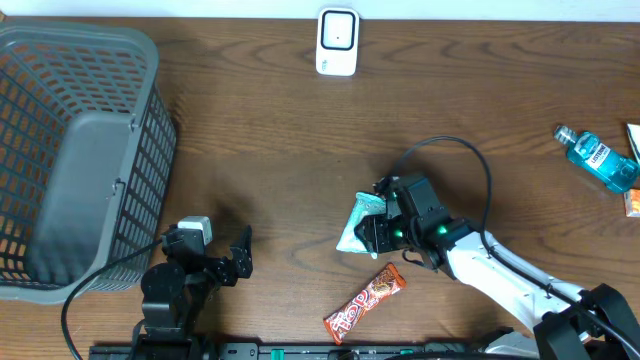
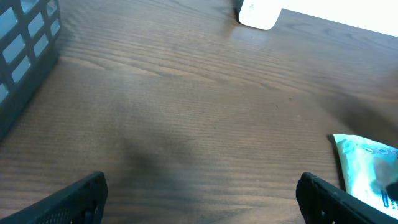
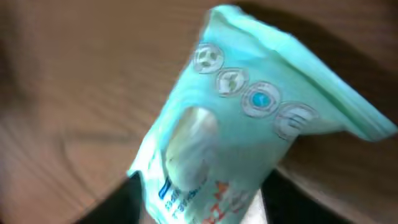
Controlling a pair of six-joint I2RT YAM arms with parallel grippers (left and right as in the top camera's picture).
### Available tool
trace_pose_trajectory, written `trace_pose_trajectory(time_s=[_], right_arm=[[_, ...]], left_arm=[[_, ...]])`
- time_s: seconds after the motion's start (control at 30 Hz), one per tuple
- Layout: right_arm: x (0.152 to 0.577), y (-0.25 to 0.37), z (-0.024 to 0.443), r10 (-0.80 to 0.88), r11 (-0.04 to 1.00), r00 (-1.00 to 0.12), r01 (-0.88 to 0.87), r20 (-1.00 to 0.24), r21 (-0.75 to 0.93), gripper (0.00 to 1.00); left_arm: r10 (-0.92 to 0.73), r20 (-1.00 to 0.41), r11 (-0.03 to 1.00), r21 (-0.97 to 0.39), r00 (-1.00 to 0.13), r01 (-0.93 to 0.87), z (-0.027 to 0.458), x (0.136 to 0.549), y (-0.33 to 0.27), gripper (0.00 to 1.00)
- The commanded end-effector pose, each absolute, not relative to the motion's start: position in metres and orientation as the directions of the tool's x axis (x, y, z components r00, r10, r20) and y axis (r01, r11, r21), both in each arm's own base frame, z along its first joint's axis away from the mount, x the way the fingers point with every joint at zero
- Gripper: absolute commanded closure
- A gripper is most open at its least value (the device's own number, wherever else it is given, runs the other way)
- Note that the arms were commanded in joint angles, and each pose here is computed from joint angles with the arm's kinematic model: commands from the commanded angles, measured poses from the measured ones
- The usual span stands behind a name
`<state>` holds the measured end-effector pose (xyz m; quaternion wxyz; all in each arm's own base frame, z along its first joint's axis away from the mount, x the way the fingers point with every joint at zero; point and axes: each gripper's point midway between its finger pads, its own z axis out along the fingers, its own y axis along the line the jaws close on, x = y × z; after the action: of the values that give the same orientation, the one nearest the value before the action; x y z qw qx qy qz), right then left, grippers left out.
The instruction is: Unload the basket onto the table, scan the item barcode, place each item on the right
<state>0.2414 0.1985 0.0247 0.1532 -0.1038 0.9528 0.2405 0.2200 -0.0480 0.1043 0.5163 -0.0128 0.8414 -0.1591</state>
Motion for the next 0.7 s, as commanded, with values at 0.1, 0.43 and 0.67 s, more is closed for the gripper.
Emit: trace_pose_trajectory(time_s=[0.1, 0.43, 0.67], right_arm=[[0.251, 0.209, 0.066, -0.271, 0.820, -0.876, -0.428, -0.400, 0.381, 0.26], [0.275, 0.193, 0.078, -0.026, 0.985, -0.876, -0.104, -0.482, 0.137, 0.26], [0.265, 0.206, 0.047, -0.080, 0.996, -0.878, -0.088, -0.473, -0.003, 0.30]], left_arm=[[-0.184, -0.857, 0.947, -0.285, -0.481, 0.145, 0.099, 0.218, -0.049, 0.04], [-0.184, -0.857, 0.948, -0.285, -0.481, 0.145, 0.100, 0.218, -0.049, 0.03], [-0.185, -0.857, 0.948, -0.285, -0.481, 0.144, 0.099, 0.218, -0.049, 0.04]])
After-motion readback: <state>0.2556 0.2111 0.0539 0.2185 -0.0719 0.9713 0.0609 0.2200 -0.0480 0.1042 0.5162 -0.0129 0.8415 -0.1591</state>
